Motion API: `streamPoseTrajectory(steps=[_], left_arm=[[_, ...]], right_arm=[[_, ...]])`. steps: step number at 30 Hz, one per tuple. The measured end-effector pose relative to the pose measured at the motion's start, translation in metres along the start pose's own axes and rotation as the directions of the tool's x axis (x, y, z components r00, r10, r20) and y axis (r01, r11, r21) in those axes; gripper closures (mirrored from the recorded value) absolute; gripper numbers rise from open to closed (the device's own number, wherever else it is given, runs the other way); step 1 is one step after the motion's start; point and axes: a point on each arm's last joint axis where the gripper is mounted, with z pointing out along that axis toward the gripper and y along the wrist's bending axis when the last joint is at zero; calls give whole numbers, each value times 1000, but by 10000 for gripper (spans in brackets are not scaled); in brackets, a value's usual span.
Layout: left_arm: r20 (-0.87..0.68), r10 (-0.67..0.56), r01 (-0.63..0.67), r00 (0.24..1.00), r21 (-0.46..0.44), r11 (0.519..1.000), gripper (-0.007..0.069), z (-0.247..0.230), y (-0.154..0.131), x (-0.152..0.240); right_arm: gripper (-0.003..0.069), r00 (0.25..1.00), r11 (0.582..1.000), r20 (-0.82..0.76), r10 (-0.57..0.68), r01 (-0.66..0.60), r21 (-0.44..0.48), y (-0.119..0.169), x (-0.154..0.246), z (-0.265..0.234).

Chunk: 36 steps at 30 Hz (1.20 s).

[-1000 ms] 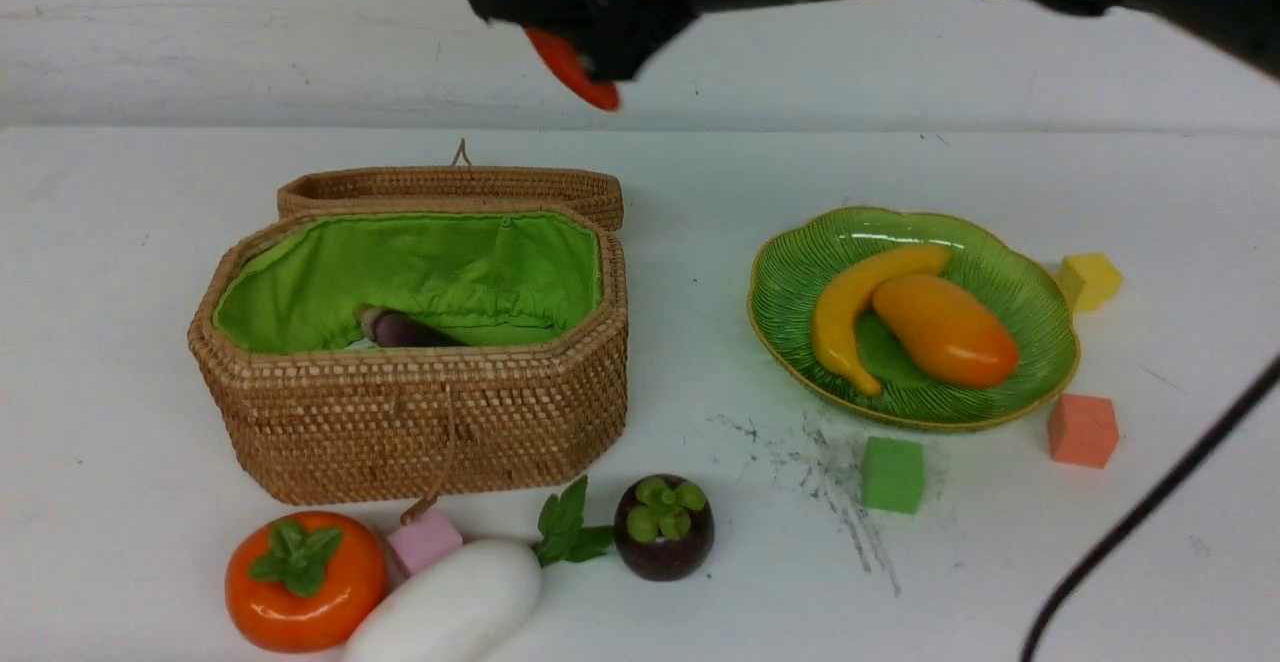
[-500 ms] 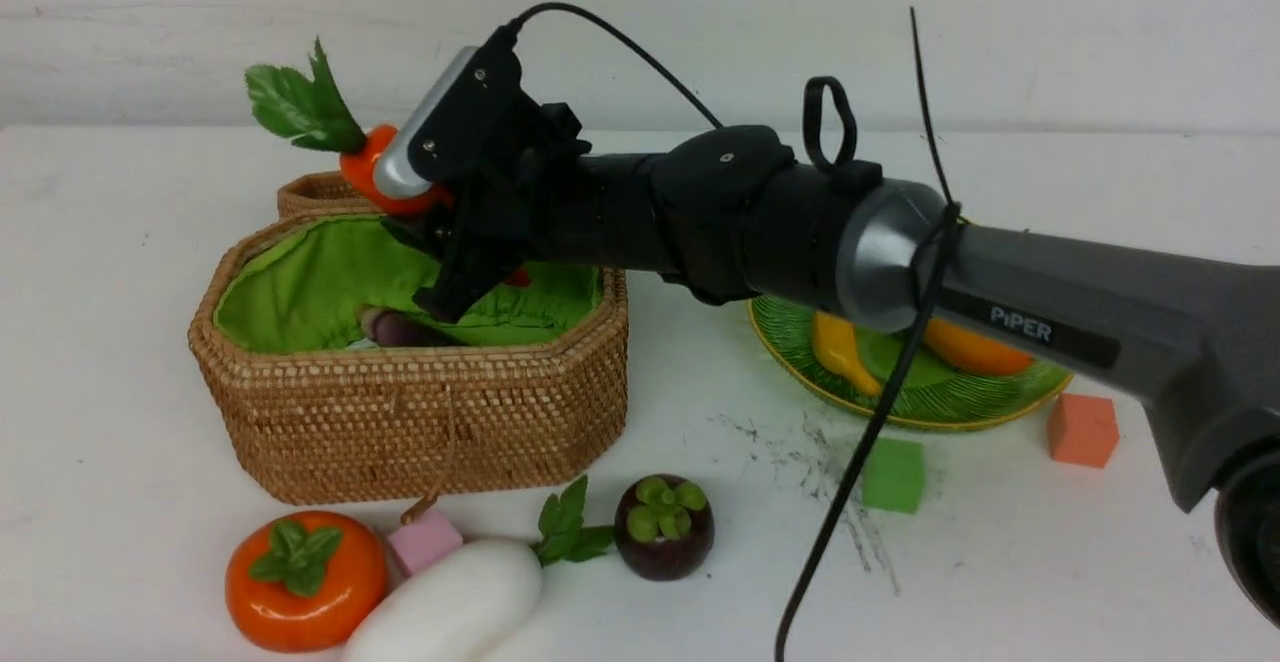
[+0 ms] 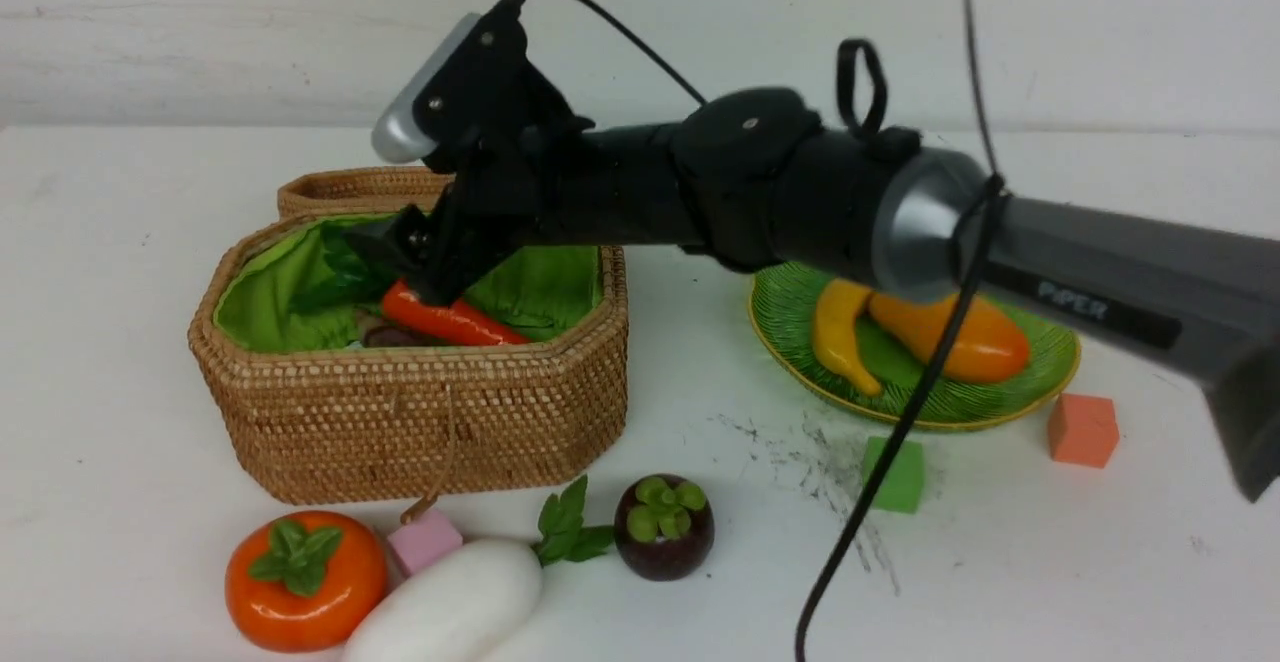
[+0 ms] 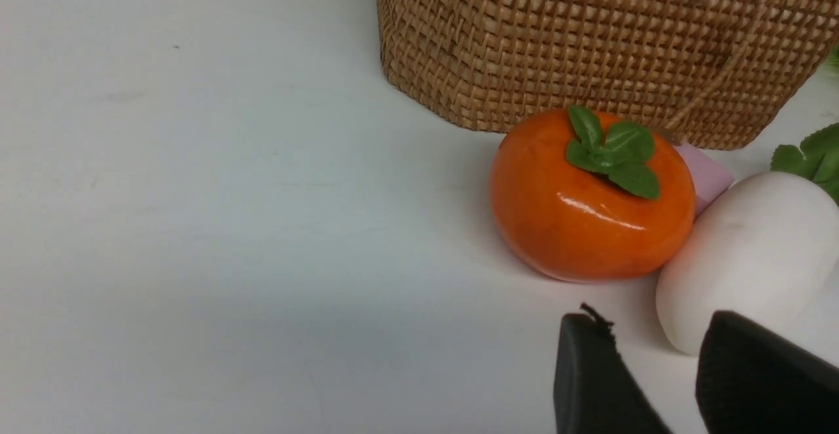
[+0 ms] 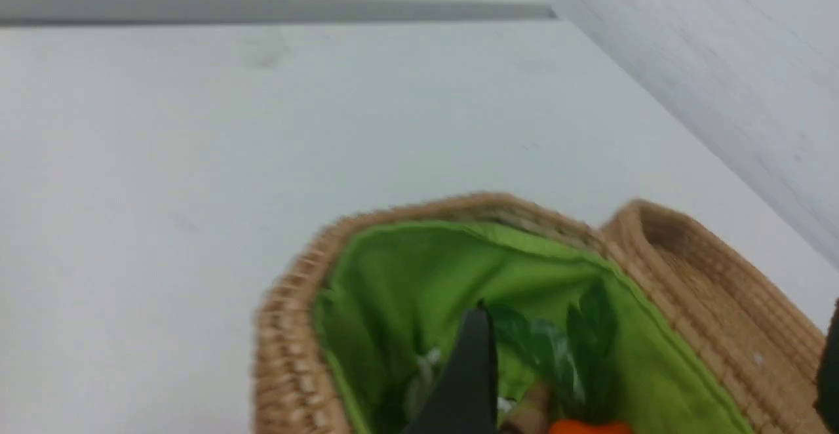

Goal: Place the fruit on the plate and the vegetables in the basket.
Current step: Use the right arm to grab a carrot and put it into the left basket, then grab a tomato with your left arm and place it on the plate on the right.

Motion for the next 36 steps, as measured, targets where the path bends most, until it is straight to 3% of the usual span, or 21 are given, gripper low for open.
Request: streamPoseTrajectory(steps=[3,5,8,10,11,12,13,14,15,16,18,19,21,24,36], left_arm=[[0,0,0,1000,0,1000,386,0,0,0],[0,0,0,1000,0,1000,386,0,0,0],[0,0,0,1000,0,1000,386,0,0,0],[0,0,0,1000,0,1000,386,0,0,0],[0,0,0,1000,0,1000,386,0,0,0],[0,0,0,1000,0,1000,386,0,0,0],[0,0,0,1000,0,1000,386,0,0,0],[0,0,0,1000,0,1000,386,0,0,0],[0,0,0,1000,0,1000,386,0,0,0],[0,0,0,1000,0,1000,386,0,0,0],[0,0,0,1000,0,1000,386,0,0,0],[0,0,0,1000,0,1000,386,0,0,0],[0,0,0,1000,0,1000,386,0,0,0],[0,0,0,1000,0,1000,386,0,0,0],[0,0,0,1000,0,1000,386,0,0,0]], right_arm=[[21,1000,989,-22,-10,6,-150,-8,-25,-44],[86,994,968,-87,-70,47,-246,-9,-39,-78],[228,947,963,-270,-173,104,-250,-19,-51,-134],[365,907,988,-397,-141,102,-118,-35,-56,-169],[442,889,996,-453,-69,90,24,-49,-60,-193],[475,886,995,-460,-49,85,58,-53,-59,-199],[567,889,970,-453,71,44,239,-66,-66,-229],[592,888,960,-453,82,52,274,-69,-67,-235],[648,897,892,-397,195,6,452,-81,-72,-271],[656,898,871,-379,222,-8,491,-82,-73,-280],[667,911,734,-248,328,-81,675,-74,-84,-341],[667,911,726,-242,334,-85,683,-73,-84,-344],[667,908,639,-160,386,-138,756,-52,-80,-379],[667,904,596,-98,416,-190,780,-23,-56,-392],[666,856,508,128,501,-411,757,83,73,-391]])
